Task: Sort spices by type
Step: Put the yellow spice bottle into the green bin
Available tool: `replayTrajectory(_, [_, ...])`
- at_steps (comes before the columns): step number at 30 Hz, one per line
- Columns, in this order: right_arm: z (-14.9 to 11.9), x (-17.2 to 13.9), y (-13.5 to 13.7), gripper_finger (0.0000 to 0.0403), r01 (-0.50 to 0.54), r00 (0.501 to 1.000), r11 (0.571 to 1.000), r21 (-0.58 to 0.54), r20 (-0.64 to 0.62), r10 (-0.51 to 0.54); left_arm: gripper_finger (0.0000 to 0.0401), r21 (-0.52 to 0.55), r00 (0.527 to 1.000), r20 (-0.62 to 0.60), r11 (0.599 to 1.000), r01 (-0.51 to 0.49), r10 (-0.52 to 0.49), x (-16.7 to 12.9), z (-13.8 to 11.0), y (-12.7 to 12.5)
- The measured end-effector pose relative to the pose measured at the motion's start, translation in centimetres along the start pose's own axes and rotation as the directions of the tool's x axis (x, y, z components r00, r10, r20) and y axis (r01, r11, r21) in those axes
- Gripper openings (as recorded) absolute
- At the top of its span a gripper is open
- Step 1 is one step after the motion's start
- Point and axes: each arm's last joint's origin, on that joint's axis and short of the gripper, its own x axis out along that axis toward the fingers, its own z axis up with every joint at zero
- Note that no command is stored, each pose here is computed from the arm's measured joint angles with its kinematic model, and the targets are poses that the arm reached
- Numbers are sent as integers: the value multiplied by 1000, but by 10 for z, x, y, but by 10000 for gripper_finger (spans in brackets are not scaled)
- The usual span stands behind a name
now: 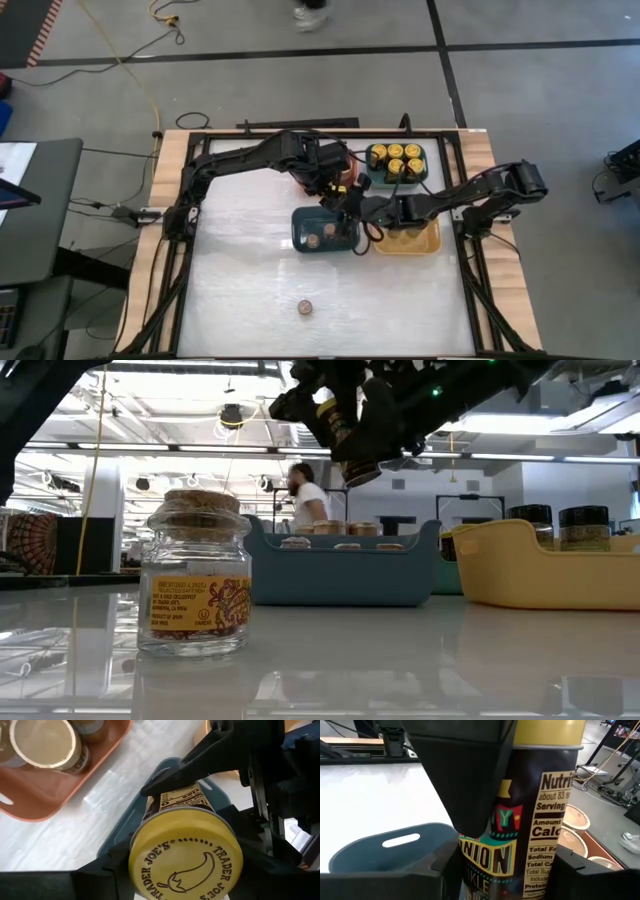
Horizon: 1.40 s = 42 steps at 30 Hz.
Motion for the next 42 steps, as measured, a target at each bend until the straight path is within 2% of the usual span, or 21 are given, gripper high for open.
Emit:
replayTrajectory(11, [0,-2,3,217,-7,1000,1000,-1,1,7,223,18,1000,2,1000,10,-10,0,1,0])
replayTrajectory(15, [-1,-2,4,217,-13,1000,1000,-3,-3,13,248,70,1000,10,997,13,-14,0,2,0])
replayTrajectory(21, [-2,-6,3,217,-18,999,1000,-22,-29,18,298,65,1000,4,998,7,-7,-1,2,2])
replayTrajectory(26, [-1,-25,-8,217,-7,993,999,-44,-122,1,304,71,998,51,997,-32,28,-29,-4,11])
replayTrajectory(30, [-3,-51,-24,217,37,971,996,77,-240,-17,304,130,983,123,980,-154,138,-66,-17,24])
replayTrajectory(33, [-8,-77,-43,217,169,935,970,175,-339,-102,304,149,954,174,951,-272,245,-91,-31,33])
replayTrajectory(36, [-15,-107,-53,217,240,931,945,220,-328,-160,304,164,943,253,951,-262,216,-119,-45,44])
replayTrajectory(38, [-22,-127,-58,217,237,939,931,279,-311,-146,304,162,925,315,948,-272,212,-132,-56,54])
replayTrajectory(40, [-28,-142,-61,218,212,956,907,363,-268,-116,304,153,904,365,943,-296,224,-133,-68,64])
replayTrajectory(42, [-33,-155,-64,221,187,970,885,426,-223,-97,304,147,883,426,949,-280,195,-126,-78,75])
